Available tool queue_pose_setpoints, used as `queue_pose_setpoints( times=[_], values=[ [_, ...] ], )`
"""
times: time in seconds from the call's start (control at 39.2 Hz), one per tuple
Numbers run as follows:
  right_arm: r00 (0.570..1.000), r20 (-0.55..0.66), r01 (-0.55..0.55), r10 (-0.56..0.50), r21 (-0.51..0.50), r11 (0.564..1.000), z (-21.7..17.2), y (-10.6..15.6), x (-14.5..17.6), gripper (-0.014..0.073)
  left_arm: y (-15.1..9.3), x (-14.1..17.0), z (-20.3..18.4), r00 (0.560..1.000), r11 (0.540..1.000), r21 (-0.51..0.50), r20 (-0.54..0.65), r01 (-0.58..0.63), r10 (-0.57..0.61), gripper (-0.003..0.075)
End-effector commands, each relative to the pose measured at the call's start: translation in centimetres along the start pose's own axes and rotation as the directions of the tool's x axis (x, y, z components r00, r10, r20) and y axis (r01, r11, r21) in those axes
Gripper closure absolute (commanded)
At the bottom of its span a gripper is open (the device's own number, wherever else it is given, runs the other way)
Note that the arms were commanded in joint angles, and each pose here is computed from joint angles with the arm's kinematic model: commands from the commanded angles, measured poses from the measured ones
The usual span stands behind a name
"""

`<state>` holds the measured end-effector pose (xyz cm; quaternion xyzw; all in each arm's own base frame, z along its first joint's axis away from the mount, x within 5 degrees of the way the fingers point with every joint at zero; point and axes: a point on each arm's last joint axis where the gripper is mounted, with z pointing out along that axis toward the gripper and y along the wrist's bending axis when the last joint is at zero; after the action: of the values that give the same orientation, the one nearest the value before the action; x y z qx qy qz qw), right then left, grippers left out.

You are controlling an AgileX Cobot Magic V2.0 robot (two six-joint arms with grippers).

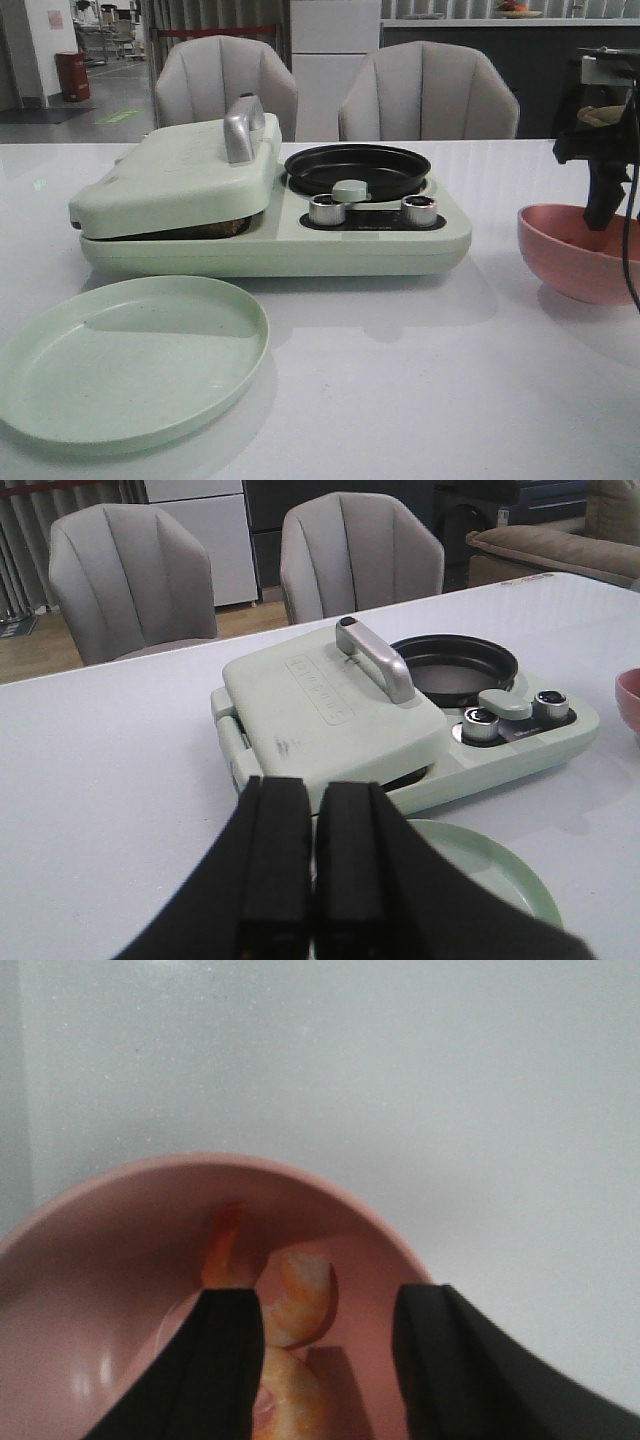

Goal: Make breakfast with bread and shrimp
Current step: 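Lower the right gripper onto the pink bowl rim and grasp it, then lift the pink bowl with the right gripper toward the frying pan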

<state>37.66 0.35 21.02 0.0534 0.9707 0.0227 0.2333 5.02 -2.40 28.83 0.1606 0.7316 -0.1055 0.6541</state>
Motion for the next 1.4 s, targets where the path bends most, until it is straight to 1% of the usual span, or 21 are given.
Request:
queue_pose_setpoints(
  times=[0.0,0.18,0.36,0.46,0.59,0.71,0.94,1.15,1.22,1.28,1.38],
  values=[
    [0.993,0.113,0.037,-0.039,0.015,0.999,-2.9,-0.2,-1.6,0.0169,0.2,-1.5,-0.2,0.995,1.0,-0.013,0.094,0.024,-0.023,0.0607],
    [0.993,0.113,0.042,-0.044,0.019,0.999,-3.2,-0.2,-1.6,0.0169,0.2,-1.5,-0.2,0.995,1.0,-0.013,0.094,0.024,-0.023,0.0607],
    [0.982,0.182,0.043,-0.045,0.015,0.999,-4.9,-0.1,-2.4,0.0169,0.2,-1.5,-0.2,0.995,1.0,-0.013,0.094,0.024,-0.023,0.0607],
    [0.977,0.205,0.057,-0.062,0.029,0.998,-5.8,-0.1,-3.3,0.0169,0.2,-1.5,-0.2,0.995,1.0,-0.013,0.094,0.024,-0.023,0.0607],
    [0.974,0.203,0.091,-0.102,0.065,0.994,-5.9,-0.3,-3.5,0.0169,0.2,-1.5,-0.2,0.995,1.0,-0.013,0.094,0.024,-0.023,0.0607],
    [0.977,0.16,0.123,-0.138,0.102,0.987,-4.8,-0.7,-3.3,0.0169,0.2,-1.5,-0.2,0.995,1.0,-0.013,0.094,0.024,-0.023,0.0607],
    [0.993,0.071,0.082,-0.09,0.113,0.99,-2.5,-2.3,-2.7,0.0169,0.2,-1.5,-0.2,0.995,1.0,-0.013,0.094,0.024,-0.023,0.0606],
    [0.999,0.032,0.003,-0.005,0.061,0.998,-0.8,-2.5,-2.4,0.0177,0.2,-1.5,-0.2,0.995,1.0,-0.013,0.094,0.024,-0.023,0.0607],
    [0.999,0.014,-0.03,0.03,0.036,0.999,-0.1,-2.3,-2.2,0.0215,0.2,-1.5,-0.2,0.995,1.0,-0.013,0.094,0.024,-0.023,0.0607],
    [0.999,0.005,-0.053,0.053,0.018,0.998,0.4,-2.1,-2.1,0.0265,0.2,-1.5,-0.2,0.995,1.0,-0.013,0.094,0.024,-0.023,0.0607],
    [0.997,0.006,-0.073,0.073,0.003,0.997,0.7,-2.0,-2.1,0.04,0.2,-1.5,-0.2,0.995,1.0,-0.013,0.094,0.024,-0.023,0.0606]
  ],
)
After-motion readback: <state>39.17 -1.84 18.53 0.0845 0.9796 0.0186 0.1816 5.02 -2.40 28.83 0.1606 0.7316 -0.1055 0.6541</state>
